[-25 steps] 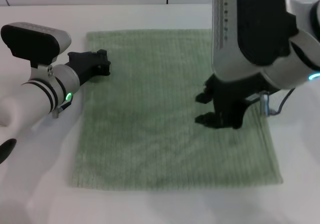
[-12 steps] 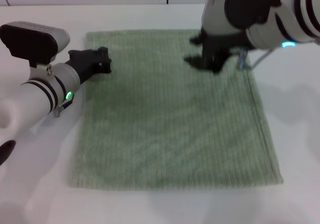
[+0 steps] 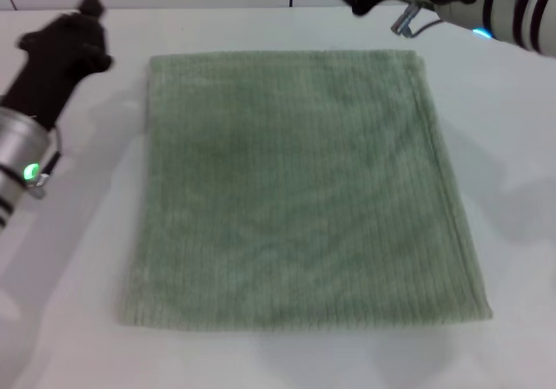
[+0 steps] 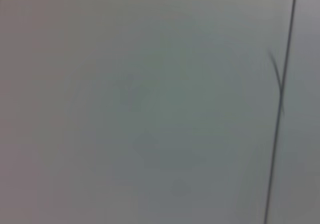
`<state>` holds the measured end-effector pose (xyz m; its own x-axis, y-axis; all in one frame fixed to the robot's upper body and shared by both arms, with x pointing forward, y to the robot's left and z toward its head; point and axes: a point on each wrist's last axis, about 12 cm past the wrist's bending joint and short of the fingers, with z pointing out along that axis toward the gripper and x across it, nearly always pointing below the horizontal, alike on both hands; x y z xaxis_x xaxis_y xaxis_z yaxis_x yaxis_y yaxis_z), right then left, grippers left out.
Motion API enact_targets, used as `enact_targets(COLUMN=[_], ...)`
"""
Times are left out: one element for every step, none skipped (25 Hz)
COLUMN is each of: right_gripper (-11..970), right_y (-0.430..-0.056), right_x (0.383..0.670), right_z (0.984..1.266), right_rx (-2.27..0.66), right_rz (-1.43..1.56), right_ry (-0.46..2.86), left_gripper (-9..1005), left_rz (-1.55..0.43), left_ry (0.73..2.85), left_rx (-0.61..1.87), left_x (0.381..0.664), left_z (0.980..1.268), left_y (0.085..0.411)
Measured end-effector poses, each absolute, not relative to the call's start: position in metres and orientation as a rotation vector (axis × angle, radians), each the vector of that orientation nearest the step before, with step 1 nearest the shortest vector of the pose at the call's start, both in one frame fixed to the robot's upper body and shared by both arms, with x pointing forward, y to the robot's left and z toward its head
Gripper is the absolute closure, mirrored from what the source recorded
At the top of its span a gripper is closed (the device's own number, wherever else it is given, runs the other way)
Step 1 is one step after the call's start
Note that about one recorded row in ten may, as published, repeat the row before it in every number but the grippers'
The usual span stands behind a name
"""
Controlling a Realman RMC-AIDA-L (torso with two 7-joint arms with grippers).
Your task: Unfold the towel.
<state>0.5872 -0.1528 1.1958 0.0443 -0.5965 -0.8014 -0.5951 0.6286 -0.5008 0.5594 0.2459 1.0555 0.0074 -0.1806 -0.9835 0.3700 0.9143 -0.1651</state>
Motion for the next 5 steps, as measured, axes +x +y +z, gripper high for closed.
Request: enact_targets(right_gripper=[595, 595, 595, 595, 595], right_y=[-0.152, -0.150, -0.149, -0.145, -0.145], right_x=[0.588, 0.588, 0.588, 0.588, 0.588], right_z=[1.193, 1.188, 1.185, 1.180, 1.180], right_rx=[-0.975, -0.947, -0.917, -0.858, -0.858], right_rz=[-0.017, -0.031, -0.047, -0.076, -0.076], right_ry=[1.585, 1.555, 1.520, 1.446, 1.446], left_gripper=[998, 998, 998, 998, 998], left_rz=[-0.428, -0.425, -0.425, -0.418, -0.418], left_ry=[1.436, 1.410, 1.410, 1.384, 1.384], left_rx=[0.127, 0.121, 0.121, 0.112, 0.112], left_x=[0.550, 0.547, 0.547, 0.543, 0.543], left_z=[1.059, 1.059, 1.059, 1.060, 1.060], left_y=[0.257, 0.261, 0.261, 0.266, 0.266])
